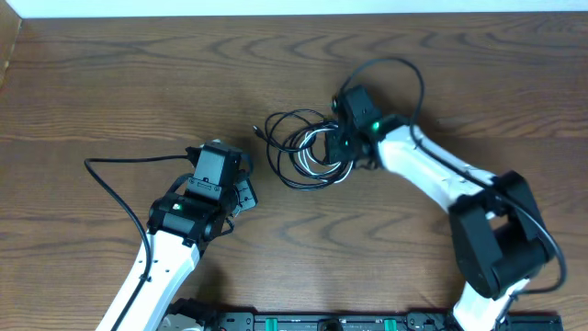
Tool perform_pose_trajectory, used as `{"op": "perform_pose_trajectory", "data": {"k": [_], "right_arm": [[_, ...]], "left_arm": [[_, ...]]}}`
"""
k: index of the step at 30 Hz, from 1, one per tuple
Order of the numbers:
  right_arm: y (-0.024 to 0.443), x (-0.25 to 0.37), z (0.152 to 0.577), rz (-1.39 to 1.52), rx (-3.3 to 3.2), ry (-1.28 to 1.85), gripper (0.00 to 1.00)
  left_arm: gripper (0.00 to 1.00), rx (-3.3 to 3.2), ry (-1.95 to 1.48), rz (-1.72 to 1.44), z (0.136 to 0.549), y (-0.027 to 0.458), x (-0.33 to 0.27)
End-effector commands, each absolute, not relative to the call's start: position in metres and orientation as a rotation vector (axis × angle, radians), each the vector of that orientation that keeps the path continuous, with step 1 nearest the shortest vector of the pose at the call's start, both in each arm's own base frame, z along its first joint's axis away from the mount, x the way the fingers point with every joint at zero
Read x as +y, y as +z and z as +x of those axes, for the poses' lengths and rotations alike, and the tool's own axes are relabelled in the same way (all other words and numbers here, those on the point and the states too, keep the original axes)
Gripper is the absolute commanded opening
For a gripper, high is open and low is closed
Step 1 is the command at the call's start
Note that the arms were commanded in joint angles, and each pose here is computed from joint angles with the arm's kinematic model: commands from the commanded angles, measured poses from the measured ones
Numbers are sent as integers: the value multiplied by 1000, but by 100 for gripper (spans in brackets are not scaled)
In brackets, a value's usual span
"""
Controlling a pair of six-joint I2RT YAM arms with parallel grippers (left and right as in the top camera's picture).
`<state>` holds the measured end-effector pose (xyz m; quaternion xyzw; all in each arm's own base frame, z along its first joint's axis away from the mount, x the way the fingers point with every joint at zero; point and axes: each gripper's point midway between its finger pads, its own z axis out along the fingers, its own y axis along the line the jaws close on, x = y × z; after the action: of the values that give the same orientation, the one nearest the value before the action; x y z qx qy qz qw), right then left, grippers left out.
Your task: Untangle cables
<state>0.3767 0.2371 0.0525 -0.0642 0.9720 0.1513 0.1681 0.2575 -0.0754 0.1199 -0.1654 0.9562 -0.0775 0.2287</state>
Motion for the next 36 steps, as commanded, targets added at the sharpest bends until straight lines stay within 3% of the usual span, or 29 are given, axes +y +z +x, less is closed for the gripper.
{"op": "perform_pose_trajectory", "data": {"k": [1,5,10,14,19,27,31,36], "right_arm": [[216,258,407,-382,2409,580,1],[323,258,395,-514,2205,567,1],[402,244,374,-545,2045,555,1],[426,230,367,-516,1987,527,1],[418,226,363,-519,2025,519,1],[397,209,368,-471,2116,403,1],[442,209,359,-480,1983,450,1],[531,217,308,-642,1674,581,1]], "left_arm": [[53,2635,-202,-441,258,120,-74],[53,2634,-203,-441,258,120,-74],[53,2634,-203,-441,258,120,-74],[53,2635,-202,-441,258,120,-74],[54,2641,-277,-407,259,122,-84],[51,2565,-676,121,262,147,-149],[51,2562,-664,143,263,146,-148],[52,2574,-662,140,269,139,-151]]}}
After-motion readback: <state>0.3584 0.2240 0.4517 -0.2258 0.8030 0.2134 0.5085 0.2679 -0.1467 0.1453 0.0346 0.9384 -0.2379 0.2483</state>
